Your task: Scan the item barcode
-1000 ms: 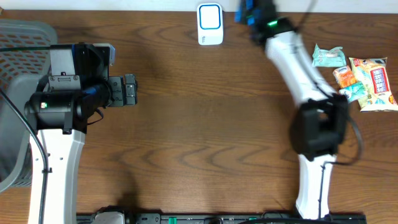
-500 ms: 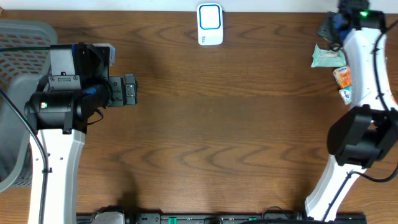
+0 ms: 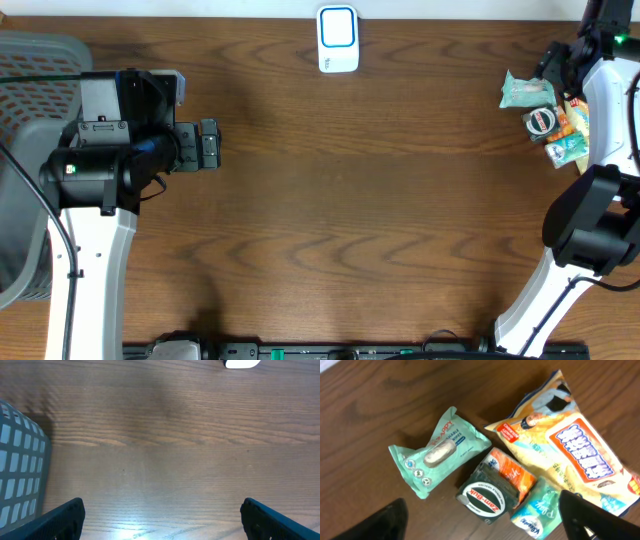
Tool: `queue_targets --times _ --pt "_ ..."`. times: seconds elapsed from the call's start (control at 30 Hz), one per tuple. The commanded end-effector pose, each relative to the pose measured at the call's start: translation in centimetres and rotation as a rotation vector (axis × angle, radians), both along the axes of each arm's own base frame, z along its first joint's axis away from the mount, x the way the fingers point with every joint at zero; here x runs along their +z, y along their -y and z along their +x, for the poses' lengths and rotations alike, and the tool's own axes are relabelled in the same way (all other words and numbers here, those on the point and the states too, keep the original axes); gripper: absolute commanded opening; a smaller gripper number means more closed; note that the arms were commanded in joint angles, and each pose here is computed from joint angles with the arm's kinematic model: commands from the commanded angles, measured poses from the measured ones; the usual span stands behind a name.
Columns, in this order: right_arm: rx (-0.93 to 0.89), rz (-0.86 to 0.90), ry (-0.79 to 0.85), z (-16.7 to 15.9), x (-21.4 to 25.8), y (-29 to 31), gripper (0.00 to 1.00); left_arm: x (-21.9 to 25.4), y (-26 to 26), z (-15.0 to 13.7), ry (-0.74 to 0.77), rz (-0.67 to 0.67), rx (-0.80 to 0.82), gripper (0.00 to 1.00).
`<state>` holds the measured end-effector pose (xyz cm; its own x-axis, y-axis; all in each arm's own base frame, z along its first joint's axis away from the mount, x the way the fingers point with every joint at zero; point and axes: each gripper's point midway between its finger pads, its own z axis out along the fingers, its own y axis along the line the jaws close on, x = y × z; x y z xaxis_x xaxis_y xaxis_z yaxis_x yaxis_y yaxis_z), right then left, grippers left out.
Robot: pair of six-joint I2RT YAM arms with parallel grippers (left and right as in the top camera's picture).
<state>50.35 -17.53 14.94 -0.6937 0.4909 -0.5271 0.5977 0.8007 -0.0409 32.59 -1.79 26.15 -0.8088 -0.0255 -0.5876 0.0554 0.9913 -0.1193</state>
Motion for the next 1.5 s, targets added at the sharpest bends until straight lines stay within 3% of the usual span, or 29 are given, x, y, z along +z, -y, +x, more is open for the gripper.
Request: queue_targets --times 0.0,0.2,0.43,0.83,1.03,1.17,1.47 --pt "0.010 0.021 -0.009 -0.2 -0.3 -0.3 0.99 0.1 -0.3 0.1 0.003 0.011 0.001 0.98" --pt "0.088 0.142 0.042 -0.4 1.9 -3.3 0.99 0.1 -0.3 0.1 0.003 0.011 0.001 0.98" --pt "0.227 0.259 0.187 -1.6 9.1 -8.5 0.99 0.1 -0.3 0.1 0.003 0.011 0.001 0.98" --pt "0.330 0.257 0.159 -11.8 16.7 -15.0 0.92 0.1 -0.3 0.1 0.003 0.011 0.001 0.98" --pt "0.436 0.243 0.250 -16.4 18.4 -18.8 0.93 0.1 -0.3 0.1 0.003 0.011 0.001 0.98" --pt "0.478 0.215 0.303 -19.9 18.2 -19.9 0.99 0.1 -0.3 0.1 0.003 0.011 0.001 0.98" --pt "0.476 0.240 0.211 -26.1 13.8 -20.0 0.99 0.1 -0.3 0.1 0.003 0.011 0.001 0.98"
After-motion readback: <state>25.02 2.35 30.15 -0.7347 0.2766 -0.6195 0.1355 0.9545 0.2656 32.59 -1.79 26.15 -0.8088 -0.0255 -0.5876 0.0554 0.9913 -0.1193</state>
